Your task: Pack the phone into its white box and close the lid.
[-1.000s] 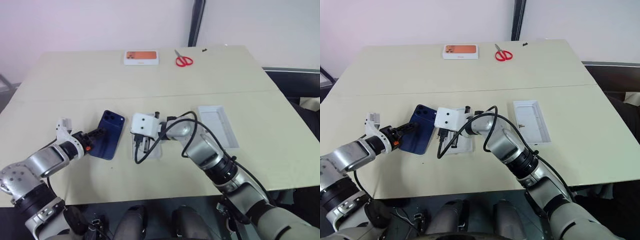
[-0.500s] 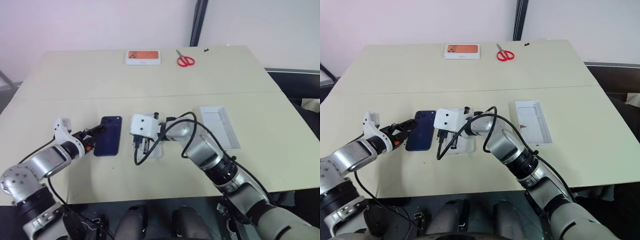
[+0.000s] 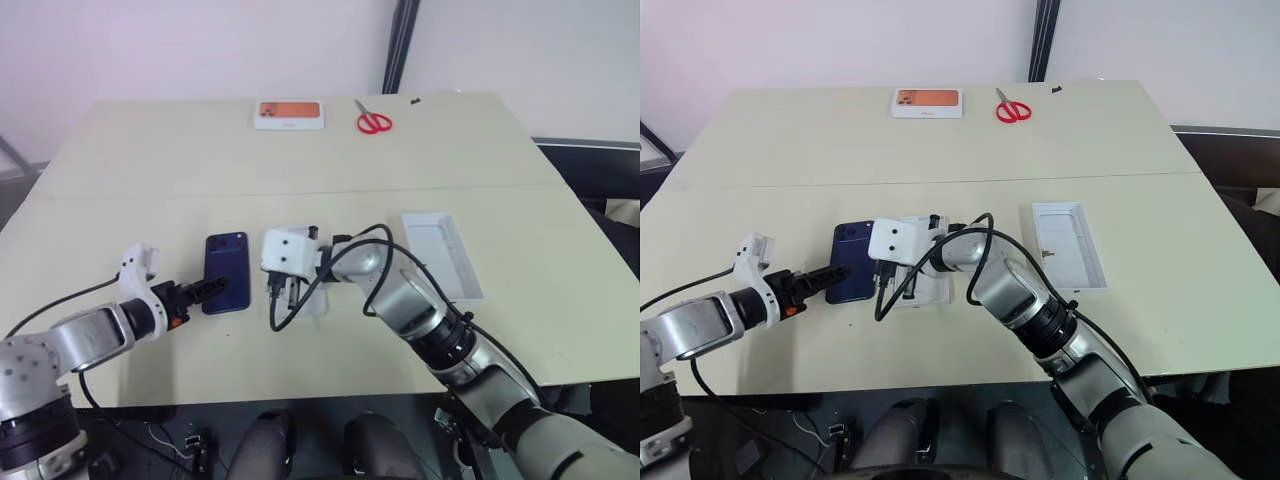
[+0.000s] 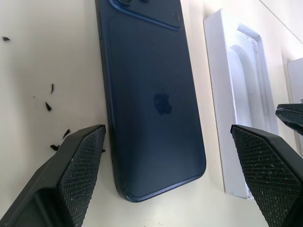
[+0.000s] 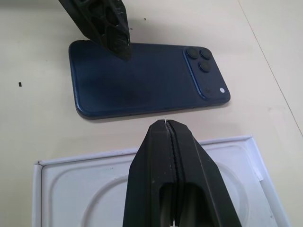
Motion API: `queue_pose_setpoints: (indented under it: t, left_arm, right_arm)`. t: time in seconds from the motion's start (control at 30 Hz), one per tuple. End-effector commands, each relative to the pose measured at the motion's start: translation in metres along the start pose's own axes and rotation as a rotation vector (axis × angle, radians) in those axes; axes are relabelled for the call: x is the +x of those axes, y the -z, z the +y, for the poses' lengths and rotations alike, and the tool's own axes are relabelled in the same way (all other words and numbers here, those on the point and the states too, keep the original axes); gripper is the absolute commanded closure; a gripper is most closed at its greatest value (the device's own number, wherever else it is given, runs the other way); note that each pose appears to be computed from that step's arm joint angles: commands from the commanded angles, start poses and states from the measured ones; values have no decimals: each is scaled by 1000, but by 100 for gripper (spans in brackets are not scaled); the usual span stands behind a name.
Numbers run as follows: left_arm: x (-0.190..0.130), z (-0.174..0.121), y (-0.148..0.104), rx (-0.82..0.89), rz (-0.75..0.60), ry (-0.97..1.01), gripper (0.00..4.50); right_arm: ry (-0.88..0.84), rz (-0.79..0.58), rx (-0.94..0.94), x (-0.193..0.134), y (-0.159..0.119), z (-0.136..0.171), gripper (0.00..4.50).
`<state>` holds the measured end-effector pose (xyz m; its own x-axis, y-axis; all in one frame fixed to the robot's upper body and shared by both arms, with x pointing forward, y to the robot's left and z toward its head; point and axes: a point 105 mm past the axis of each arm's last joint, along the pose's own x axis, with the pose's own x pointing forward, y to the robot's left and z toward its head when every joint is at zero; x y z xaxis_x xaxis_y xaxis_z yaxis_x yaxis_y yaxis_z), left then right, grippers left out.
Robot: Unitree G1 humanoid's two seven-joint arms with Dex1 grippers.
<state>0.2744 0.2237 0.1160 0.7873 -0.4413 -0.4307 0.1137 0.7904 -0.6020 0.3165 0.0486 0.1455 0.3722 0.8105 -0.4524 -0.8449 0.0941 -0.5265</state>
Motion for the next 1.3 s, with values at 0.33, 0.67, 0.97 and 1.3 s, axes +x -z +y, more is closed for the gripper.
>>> queue_pose_setpoints:
  t: [0.33, 0.67, 0.97, 1.3]
  left_arm:
    - [-11, -3, -35, 7, -121, -3, 5]
    - [12, 5, -16, 88, 68, -31, 5]
    - [15, 0, -3, 69, 169, 47, 5]
    - [14, -11, 17, -14, 259, 141, 5]
  right_arm:
    - [24, -10, -117, 17, -17, -12, 450]
    - [-30, 55, -169, 47, -13, -1, 450]
    - [-62, 109, -243, 61, -4, 1, 450]
    - [-135, 59, -239, 65, -6, 17, 450]
